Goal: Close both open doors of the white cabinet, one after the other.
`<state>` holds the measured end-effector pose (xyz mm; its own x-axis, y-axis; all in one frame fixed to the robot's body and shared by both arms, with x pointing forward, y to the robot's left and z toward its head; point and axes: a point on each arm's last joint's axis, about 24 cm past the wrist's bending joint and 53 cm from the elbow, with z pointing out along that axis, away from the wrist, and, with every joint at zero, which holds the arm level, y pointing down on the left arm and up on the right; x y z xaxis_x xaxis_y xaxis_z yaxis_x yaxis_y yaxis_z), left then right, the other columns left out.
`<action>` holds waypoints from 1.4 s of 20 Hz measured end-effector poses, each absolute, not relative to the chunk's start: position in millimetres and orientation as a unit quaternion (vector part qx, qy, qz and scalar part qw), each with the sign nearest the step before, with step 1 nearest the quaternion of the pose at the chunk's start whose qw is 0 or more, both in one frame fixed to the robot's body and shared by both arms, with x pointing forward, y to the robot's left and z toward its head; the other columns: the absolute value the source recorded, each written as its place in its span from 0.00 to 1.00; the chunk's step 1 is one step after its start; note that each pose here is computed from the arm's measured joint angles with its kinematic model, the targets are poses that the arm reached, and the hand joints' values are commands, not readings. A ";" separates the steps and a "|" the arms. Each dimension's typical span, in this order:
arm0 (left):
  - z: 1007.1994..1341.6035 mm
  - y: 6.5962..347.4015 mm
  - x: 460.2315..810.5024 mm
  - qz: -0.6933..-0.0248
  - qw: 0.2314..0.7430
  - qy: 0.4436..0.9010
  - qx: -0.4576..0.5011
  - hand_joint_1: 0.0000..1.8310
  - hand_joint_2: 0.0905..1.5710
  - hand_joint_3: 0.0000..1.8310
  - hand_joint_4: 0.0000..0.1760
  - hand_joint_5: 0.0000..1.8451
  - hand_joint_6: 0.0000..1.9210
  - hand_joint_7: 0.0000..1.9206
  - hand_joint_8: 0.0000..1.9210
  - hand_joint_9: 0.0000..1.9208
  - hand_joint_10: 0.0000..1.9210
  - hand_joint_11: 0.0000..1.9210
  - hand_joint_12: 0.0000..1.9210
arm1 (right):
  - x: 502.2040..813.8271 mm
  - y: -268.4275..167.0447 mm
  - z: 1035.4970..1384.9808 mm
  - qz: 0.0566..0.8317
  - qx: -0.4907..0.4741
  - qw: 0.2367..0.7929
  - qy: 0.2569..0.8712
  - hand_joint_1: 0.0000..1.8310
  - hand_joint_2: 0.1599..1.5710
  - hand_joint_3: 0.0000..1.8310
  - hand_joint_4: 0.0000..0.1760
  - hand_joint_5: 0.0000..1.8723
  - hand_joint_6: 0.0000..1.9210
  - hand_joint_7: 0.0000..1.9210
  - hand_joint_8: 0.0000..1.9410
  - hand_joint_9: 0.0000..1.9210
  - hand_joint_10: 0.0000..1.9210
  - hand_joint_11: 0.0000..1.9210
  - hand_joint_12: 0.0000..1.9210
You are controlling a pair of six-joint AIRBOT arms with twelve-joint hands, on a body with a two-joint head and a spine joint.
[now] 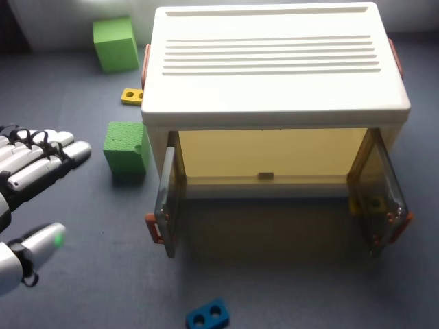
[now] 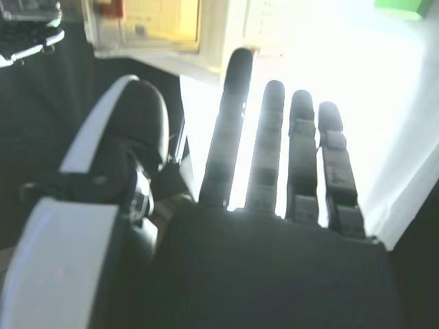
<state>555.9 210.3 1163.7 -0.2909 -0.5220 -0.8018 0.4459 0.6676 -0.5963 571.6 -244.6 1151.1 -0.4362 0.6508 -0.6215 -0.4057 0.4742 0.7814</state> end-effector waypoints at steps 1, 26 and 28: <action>1164.0 210.6 556.2 -0.406 0.595 0.693 -0.027 0.00 1.00 0.02 0.00 0.00 0.00 0.00 0.00 0.02 0.00 0.00 0.15 | 571.8 -244.6 1151.0 0.505 0.088 0.523 0.681 0.00 0.80 0.01 0.48 0.00 0.00 0.00 0.00 0.00 0.00 0.00 0.00; 1142.8 140.5 547.9 -0.472 0.518 0.712 0.047 0.00 1.00 0.03 0.00 0.00 0.00 0.00 0.00 0.00 0.00 0.00 0.07 | 572.7 -244.2 1137.3 0.496 0.092 0.511 0.696 0.00 0.87 0.01 0.13 0.02 0.00 0.00 0.00 0.00 0.00 0.00 0.00; 1144.4 137.6 549.2 -0.473 0.517 0.711 0.056 0.00 1.00 0.04 0.00 0.00 0.00 0.00 0.00 0.00 0.00 0.01 0.08 | 572.6 -244.0 1136.8 0.496 0.092 0.511 0.696 0.00 0.87 0.01 0.14 0.02 0.00 0.00 0.00 0.00 0.00 0.00 0.00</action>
<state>549.2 137.6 1144.4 -0.4583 -0.4101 -0.7885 0.5690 0.5462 -0.6148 572.6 -244.0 1136.8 -0.4610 0.6355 -0.6194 -0.3780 0.4909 0.7849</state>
